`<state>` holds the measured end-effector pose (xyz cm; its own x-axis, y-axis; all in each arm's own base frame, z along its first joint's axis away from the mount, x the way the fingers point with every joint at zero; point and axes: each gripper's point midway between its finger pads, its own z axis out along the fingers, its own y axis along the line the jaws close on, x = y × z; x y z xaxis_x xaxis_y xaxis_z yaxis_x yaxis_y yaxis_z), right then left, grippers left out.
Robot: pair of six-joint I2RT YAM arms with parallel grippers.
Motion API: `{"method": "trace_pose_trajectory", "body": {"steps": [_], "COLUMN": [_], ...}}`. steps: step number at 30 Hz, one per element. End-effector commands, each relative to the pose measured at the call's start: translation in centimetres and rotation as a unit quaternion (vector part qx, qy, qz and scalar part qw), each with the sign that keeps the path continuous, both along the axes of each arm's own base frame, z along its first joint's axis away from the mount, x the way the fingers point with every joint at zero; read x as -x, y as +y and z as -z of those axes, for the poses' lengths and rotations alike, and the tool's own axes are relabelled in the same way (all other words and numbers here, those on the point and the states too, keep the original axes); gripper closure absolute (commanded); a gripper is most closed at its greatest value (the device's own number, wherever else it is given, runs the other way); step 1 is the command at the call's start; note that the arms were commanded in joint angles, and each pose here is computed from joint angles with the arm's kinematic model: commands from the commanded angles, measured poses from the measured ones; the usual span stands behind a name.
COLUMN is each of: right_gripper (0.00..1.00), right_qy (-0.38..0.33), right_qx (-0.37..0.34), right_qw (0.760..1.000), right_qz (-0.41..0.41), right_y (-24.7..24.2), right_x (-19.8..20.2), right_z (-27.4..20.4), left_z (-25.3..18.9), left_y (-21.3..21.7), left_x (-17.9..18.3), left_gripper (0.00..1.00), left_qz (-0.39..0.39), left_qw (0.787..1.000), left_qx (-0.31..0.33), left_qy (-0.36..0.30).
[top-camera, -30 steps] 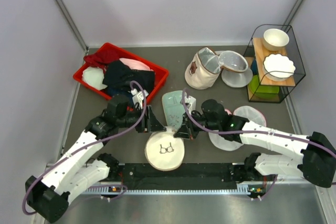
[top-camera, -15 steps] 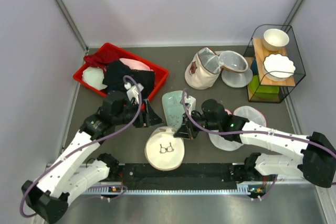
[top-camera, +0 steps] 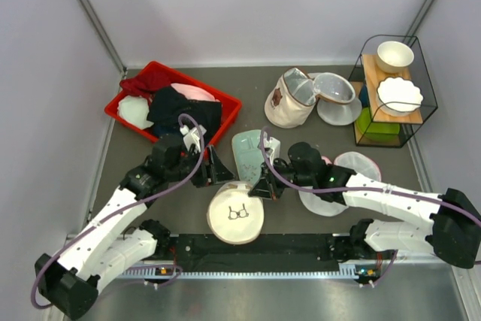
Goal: Unzip the laundry bag and remove the bra
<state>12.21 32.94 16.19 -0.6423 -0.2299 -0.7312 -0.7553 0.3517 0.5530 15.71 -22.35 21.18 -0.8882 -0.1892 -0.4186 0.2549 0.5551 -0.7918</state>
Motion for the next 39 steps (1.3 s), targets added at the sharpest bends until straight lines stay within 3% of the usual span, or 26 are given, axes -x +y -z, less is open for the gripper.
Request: {"method": "trace_pose_trajectory", "body": {"steps": [1, 7, 15, 39], "right_gripper": [1.0, 1.0, 1.0, 1.0], "right_qy": [-0.01, -0.014, -0.011, -0.01], "right_qx": [-0.011, -0.013, -0.012, -0.01], "right_qw": [1.0, 1.0, 1.0, 1.0], "right_qz": [-0.002, 0.0, 0.003, 0.008], "right_y": [0.5, 0.4, 0.2, -0.1], "right_x": [-0.1, -0.1, 0.0, 0.1], "right_z": [-0.2, -0.5, -0.3, -0.2], "left_z": [-0.7, -0.1, -2.5, 1.1], "left_y": [-0.9, -1.0, -0.1, -1.3], "left_x": [0.2, 0.3, 0.1, 1.0], "left_gripper": [0.34, 0.36, 0.36, 0.37], "left_qz": [0.005, 0.009, -0.012, 0.03], "left_qw": [0.999, 0.999, 0.999, 0.998], "left_qx": [0.046, 0.042, 0.035, 0.027], "left_qy": [0.012, 0.026, -0.012, 0.05]}}
